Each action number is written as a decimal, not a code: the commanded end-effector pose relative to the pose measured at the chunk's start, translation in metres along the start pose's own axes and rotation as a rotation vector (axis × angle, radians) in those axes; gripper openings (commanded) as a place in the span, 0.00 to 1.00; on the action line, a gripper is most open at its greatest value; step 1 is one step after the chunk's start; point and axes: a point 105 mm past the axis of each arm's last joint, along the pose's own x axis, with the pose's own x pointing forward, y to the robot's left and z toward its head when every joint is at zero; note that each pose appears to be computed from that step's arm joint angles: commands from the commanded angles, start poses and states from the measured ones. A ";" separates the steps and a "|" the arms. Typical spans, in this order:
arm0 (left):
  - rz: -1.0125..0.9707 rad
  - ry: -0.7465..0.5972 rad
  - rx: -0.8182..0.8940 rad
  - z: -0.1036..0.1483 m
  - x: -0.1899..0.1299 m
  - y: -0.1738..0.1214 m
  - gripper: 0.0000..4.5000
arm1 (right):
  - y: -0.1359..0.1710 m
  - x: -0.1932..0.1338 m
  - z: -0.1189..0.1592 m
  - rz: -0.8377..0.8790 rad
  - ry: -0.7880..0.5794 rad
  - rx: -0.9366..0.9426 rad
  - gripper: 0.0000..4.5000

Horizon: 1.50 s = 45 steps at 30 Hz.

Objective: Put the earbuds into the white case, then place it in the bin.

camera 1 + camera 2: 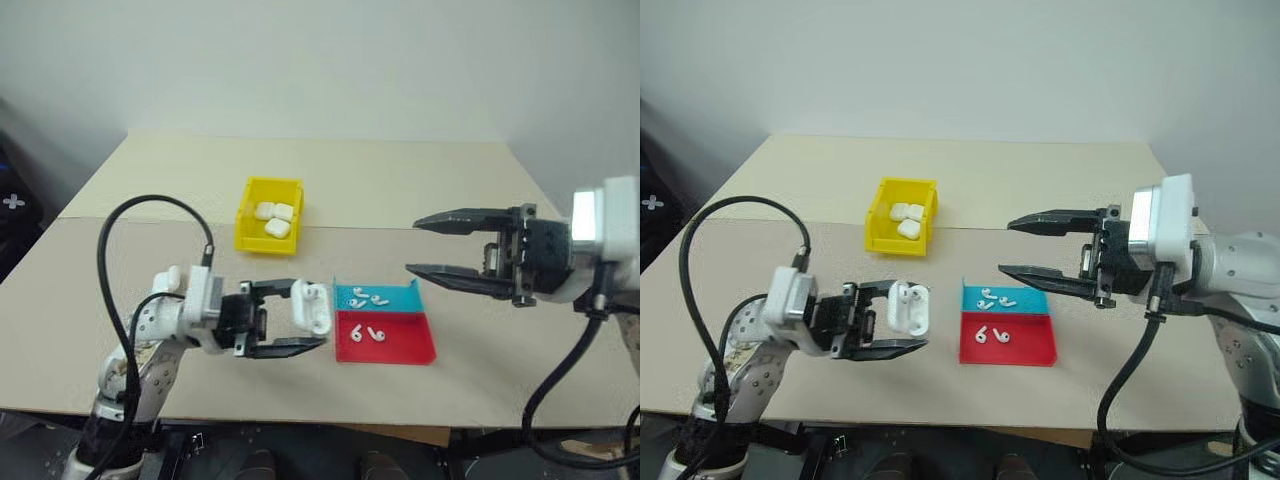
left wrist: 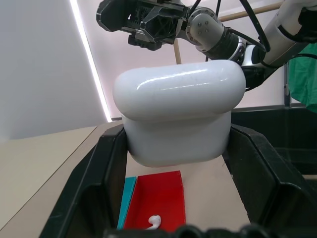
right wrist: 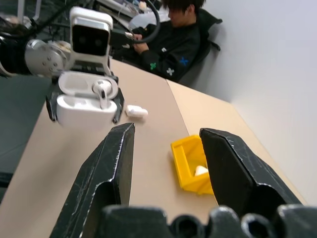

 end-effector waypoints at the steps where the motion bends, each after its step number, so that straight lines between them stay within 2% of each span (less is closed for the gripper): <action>1: 0.000 -0.034 0.047 0.008 -0.009 -0.007 0.61 | -0.011 0.001 -0.021 0.011 0.179 -0.053 0.58; 8: -0.008 0.008 0.059 -0.003 -0.021 -0.022 0.61 | -0.029 0.014 -0.076 0.141 0.542 -0.031 0.58; 10: 0.008 -0.044 0.075 0.001 -0.021 -0.023 0.61 | -0.034 0.018 -0.091 0.174 0.638 -0.110 0.58; 13: 0.039 -0.098 0.091 0.008 -0.021 -0.021 0.61 | -0.039 0.023 -0.102 0.203 0.708 -0.184 0.58; 21: 0.041 -0.240 0.066 0.023 -0.029 -0.034 0.61 | -0.041 0.041 -0.102 0.200 0.657 -0.214 0.58; 25: 0.057 -0.294 0.062 0.028 -0.029 -0.030 0.61 | -0.040 0.045 -0.101 0.193 0.646 -0.217 0.58; 35: 0.035 -0.333 0.083 0.032 -0.027 -0.023 0.61 | -0.036 0.042 -0.097 0.182 0.640 -0.220 0.58; 38: 0.029 -0.318 0.078 0.031 -0.027 -0.023 0.61 | -0.038 0.043 -0.078 0.158 0.558 -0.194 0.58; 42: 0.028 -0.300 0.079 0.029 -0.027 -0.021 0.61 | -0.038 0.041 -0.023 0.144 0.273 -0.183 0.58; 44: 0.019 -0.284 0.082 0.027 -0.027 -0.021 0.61 | -0.035 0.038 -0.004 0.158 0.180 -0.164 0.58; 45: 0.014 -0.271 0.083 0.025 -0.028 -0.021 0.61 | -0.035 0.037 0.004 0.150 0.142 -0.157 0.54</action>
